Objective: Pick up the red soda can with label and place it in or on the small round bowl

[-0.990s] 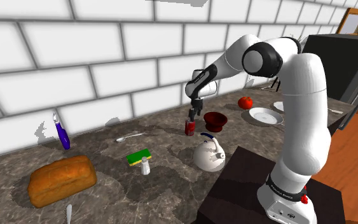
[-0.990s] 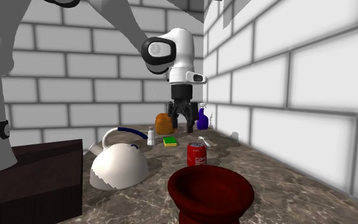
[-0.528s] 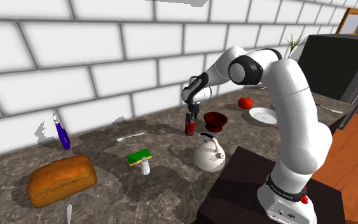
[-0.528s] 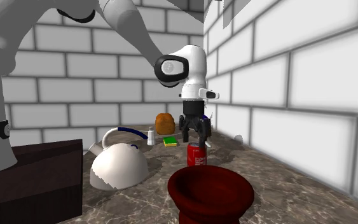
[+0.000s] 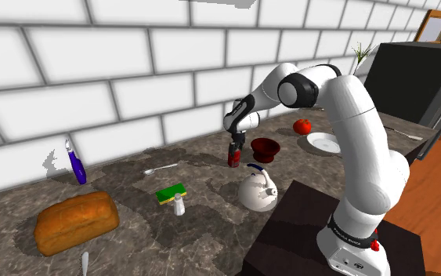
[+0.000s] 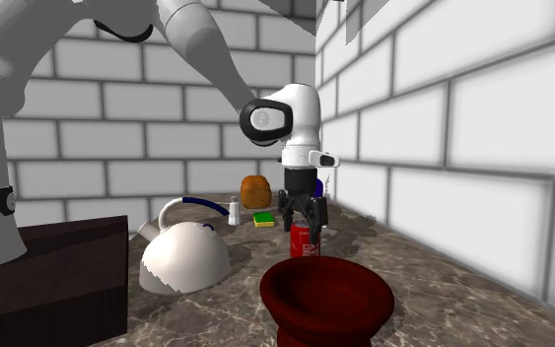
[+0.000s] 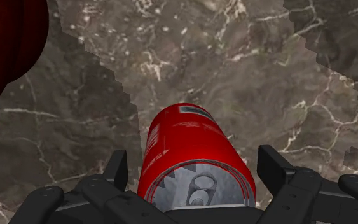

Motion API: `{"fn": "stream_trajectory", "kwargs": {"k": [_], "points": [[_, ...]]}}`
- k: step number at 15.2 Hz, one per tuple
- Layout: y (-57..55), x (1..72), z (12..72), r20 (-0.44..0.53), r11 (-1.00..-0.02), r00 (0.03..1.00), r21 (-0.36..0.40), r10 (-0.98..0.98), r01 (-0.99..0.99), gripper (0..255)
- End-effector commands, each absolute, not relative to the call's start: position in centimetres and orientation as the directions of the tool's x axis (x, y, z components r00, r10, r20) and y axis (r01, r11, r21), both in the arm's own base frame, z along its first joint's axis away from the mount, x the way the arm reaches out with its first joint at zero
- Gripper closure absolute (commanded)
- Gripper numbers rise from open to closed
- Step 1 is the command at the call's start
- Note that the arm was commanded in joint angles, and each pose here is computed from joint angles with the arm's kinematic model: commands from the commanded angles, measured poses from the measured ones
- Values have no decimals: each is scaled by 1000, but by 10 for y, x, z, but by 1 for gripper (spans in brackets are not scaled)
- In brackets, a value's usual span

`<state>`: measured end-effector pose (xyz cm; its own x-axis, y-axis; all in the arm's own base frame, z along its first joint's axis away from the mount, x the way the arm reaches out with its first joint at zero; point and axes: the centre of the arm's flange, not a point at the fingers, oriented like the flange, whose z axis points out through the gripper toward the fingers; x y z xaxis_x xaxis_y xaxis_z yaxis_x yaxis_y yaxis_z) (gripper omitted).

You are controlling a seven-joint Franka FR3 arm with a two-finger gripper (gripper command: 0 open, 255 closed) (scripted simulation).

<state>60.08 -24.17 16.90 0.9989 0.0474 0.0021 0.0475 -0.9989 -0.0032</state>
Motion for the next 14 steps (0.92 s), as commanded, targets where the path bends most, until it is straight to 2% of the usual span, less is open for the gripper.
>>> {"fn": "stream_trajectory", "kwargs": {"k": [1,4,5,14], "points": [[-242,601,169,2,-999,999,-3,47,47,0],[-242,601,169,2,-999,999,-3,47,47,0],[-242,601,169,2,-999,999,-3,47,47,255],[-242,601,169,2,-999,999,-3,47,47,255]]}}
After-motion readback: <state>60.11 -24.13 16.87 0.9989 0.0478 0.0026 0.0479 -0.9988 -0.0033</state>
